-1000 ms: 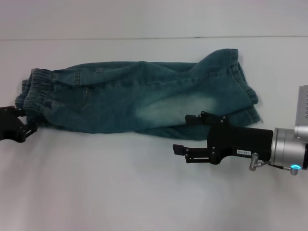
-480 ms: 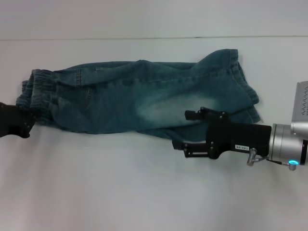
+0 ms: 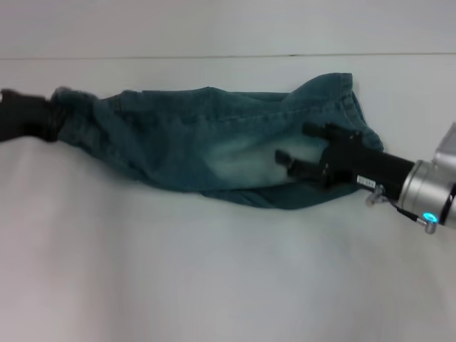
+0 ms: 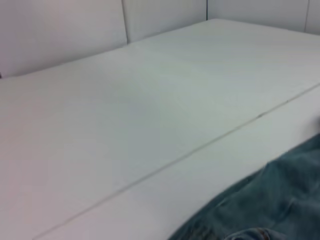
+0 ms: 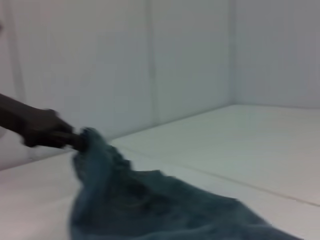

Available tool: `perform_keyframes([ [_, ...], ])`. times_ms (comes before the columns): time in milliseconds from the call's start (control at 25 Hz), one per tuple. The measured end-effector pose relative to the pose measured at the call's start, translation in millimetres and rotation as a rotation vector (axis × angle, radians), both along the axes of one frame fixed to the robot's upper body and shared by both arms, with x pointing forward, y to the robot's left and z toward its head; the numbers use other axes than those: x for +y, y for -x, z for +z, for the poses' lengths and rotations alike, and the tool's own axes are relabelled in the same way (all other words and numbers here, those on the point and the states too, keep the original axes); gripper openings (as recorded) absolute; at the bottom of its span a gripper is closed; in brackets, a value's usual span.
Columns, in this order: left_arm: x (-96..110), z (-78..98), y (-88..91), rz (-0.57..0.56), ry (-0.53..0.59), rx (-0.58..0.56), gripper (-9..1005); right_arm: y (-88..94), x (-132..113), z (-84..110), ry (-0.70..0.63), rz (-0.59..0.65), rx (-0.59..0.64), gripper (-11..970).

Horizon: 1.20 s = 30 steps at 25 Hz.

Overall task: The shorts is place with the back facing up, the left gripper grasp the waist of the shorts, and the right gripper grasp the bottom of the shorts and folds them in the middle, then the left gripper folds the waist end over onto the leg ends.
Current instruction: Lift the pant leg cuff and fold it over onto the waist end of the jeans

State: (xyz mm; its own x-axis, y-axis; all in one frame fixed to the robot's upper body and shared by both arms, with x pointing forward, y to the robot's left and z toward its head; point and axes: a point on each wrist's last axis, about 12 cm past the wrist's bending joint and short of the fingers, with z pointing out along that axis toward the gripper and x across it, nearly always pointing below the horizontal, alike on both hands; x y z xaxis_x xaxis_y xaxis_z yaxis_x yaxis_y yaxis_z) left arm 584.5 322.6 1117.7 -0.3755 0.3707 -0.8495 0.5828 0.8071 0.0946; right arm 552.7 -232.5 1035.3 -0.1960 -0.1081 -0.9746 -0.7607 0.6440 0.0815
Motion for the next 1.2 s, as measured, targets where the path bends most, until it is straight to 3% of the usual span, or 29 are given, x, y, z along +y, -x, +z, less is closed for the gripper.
perform_keyframes([
  [40,-3.0,4.3,-3.8,-0.003,0.001,0.002,17,-2.1,0.7,-2.2,0.005,-0.030,-0.004,931],
  [400,-51.1,46.7,-31.1,-0.098,-0.019,-0.007,19,-26.4,29.7,-9.5,0.112,-0.189,-0.089,611],
  [840,-129.1,96.5,-48.7,-0.267,-0.031,-0.021,21,-52.1,78.8,0.7,0.267,-0.085,-0.070,326],
  [1200,-186.5,103.3,-52.8,-0.345,-0.055,0.012,22,-46.9,105.8,0.4,0.311,0.057,-0.015,24],
])
